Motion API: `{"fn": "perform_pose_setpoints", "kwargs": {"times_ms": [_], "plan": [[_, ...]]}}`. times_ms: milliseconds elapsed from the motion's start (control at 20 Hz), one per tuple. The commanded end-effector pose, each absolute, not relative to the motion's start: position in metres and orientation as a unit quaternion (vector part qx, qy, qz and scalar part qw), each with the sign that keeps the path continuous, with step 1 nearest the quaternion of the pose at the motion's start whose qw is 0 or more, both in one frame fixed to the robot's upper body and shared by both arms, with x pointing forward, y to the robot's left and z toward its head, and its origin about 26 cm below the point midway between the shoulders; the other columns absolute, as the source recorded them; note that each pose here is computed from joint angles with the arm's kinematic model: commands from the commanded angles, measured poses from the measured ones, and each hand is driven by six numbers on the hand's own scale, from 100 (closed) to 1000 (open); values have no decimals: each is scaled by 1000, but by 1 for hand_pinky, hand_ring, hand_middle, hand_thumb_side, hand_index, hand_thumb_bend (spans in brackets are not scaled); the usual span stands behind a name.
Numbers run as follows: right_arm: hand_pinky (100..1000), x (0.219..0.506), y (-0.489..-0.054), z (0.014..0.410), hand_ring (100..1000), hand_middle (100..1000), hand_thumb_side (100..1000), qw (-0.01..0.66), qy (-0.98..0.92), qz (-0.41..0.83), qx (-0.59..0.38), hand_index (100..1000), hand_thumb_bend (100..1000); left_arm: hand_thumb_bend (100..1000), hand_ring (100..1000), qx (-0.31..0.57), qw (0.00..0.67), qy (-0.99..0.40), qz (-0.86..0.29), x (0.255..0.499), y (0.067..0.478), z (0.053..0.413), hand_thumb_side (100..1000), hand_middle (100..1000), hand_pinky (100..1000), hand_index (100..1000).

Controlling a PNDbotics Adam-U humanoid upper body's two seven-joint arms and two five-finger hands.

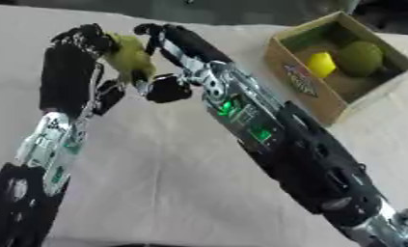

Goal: Pick up the objects with one hand, pass them to the other hand, and then place them into the box on the other side of the table.

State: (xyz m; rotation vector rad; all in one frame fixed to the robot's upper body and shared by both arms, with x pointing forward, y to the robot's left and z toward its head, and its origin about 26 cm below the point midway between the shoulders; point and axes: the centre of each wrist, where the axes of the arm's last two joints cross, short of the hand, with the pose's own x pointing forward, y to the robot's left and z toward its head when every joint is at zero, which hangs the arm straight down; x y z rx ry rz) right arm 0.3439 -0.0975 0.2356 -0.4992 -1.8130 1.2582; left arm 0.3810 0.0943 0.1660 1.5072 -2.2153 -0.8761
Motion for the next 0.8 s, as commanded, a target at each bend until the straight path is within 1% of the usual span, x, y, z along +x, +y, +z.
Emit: {"fn": "perform_pose_setpoints", "kwargs": {"times_ms": [50,150,200,250,400,500,800], "plan": [[1000,346,-97,241,877,827,279,420,-730,501,-199,950,133,273,472,520,136,-792,-290,374,85,181,100,420,447,473],[1000,347,-97,240,878,827,309,426,-726,504,-192,953,117,277,473,519,132,-793,-291,373,84,181,100,420,448,473],[1000,347,-97,239,879,826,363,432,-723,507,-186,959,100,280,473,518,131,-793,-292,373,84,181,100,421,449,473],[1000,348,-97,238,879,826,368,439,-718,510,-177,960,100,280,473,518,129,-793,-293,373,83,181,100,421,449,473],[1000,348,-96,239,880,825,446,459,-707,518,-148,968,100,283,474,518,124,-794,-294,373,82,181,100,421,450,473],[1000,348,-96,240,880,824,477,468,-702,520,-134,971,100,285,474,517,122,-794,-294,372,81,181,100,421,450,473],[1000,347,-98,244,878,802,530,481,-702,514,-112,967,100,289,474,514,120,-795,-298,372,79,180,100,421,451,473]]}}
